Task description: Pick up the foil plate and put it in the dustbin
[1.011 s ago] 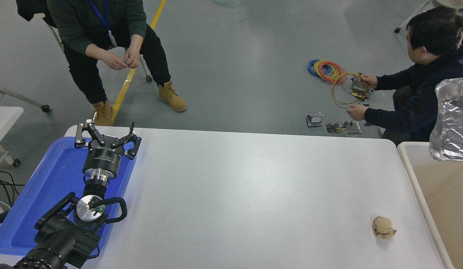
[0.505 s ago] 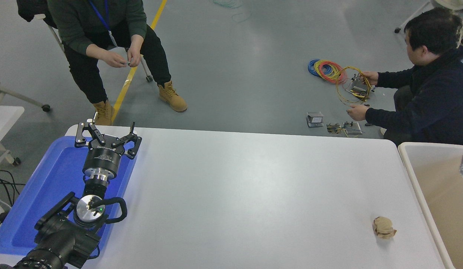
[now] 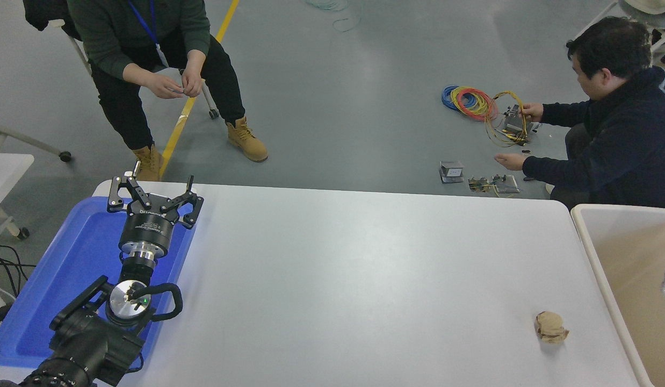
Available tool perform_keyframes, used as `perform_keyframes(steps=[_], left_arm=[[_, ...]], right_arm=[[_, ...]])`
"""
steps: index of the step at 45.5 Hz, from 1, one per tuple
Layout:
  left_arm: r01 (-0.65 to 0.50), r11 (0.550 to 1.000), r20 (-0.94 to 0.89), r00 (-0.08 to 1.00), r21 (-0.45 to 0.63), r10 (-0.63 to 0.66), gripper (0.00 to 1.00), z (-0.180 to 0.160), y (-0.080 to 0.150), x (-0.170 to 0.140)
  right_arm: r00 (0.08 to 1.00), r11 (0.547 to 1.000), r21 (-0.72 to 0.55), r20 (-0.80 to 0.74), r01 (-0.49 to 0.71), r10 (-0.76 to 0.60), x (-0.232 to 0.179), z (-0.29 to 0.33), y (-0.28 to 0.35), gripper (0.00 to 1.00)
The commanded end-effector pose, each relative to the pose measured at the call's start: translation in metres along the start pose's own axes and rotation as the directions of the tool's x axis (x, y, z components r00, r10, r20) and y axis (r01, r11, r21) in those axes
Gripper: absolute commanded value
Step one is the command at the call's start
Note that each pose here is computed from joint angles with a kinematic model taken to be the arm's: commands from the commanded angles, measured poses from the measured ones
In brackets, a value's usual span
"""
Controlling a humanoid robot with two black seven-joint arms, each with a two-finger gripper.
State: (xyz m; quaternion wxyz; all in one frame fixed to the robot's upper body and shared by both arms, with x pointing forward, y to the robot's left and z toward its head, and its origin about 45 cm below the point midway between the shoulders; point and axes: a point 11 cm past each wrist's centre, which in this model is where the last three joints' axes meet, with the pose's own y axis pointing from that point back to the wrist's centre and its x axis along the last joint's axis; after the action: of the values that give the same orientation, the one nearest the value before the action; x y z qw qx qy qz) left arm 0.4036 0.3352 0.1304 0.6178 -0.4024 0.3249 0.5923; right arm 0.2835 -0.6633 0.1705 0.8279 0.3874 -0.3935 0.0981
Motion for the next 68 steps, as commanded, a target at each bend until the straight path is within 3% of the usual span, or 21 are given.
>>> perform_keyframes(steps=[1, 34, 35, 37, 41, 44, 46, 59, 68], left_arm=[[0.000, 1.000, 0.000, 1.000, -0.001, 0.000, 1.00, 0.001, 0.000, 0.000], [0.000, 1.000, 0.000, 1.000, -0.001, 0.000, 1.00, 0.001, 0.000, 0.000], [0.000, 1.000, -0.001, 1.000, -0.001, 0.000, 1.00, 0.000, 0.000, 0.000], [0.000, 1.000, 0.000, 1.000, -0.001, 0.000, 1.00, 0.001, 0.000, 0.000], [0.000, 1.000, 0.000, 1.000, -0.001, 0.000, 1.00, 0.001, 0.000, 0.000], [0.000, 1.000, 0.000, 1.000, -0.001, 0.000, 1.00, 0.001, 0.000, 0.000], [0.000, 1.000, 0.000, 1.000, -0.001, 0.000, 1.00, 0.001, 0.000, 0.000], [0.000, 1.000, 0.001, 1.000, 0.000, 0.000, 1.00, 0.000, 0.000, 0.000], [0.000, 1.000, 0.000, 1.000, 0.001, 0.000, 1.00, 0.000, 0.000, 0.000]], right_arm=[[1.000, 1.000, -0.007, 0.000, -0.006, 0.006, -0.016, -0.002, -0.002, 0.00], [1.000, 1.000, 0.008, 0.002, 0.017, -0.017, -0.045, -0.017, -0.004, 0.00], [1.000, 1.000, 0.008, 0.003, 0.017, -0.017, -0.045, -0.017, -0.004, 0.05], [1.000, 1.000, 0.011, 0.004, 0.019, -0.019, -0.045, -0.018, -0.004, 0.25], [1.000, 1.000, 0.011, 0.004, 0.021, -0.021, -0.046, -0.017, -0.004, 0.54], [1.000, 1.000, 0.008, 0.004, 0.019, -0.019, -0.045, -0.016, -0.004, 0.87], [1.000, 1.000, 0.010, 0.006, 0.013, -0.013, -0.041, -0.017, -0.004, 1.00], [0.999, 0.999, 0.030, 0.035, -0.019, 0.018, -0.016, -0.027, -0.002, 1.00], [0.981, 0.990, 0.079, 0.161, -0.118, 0.104, 0.083, -0.030, 0.018, 1.00]])
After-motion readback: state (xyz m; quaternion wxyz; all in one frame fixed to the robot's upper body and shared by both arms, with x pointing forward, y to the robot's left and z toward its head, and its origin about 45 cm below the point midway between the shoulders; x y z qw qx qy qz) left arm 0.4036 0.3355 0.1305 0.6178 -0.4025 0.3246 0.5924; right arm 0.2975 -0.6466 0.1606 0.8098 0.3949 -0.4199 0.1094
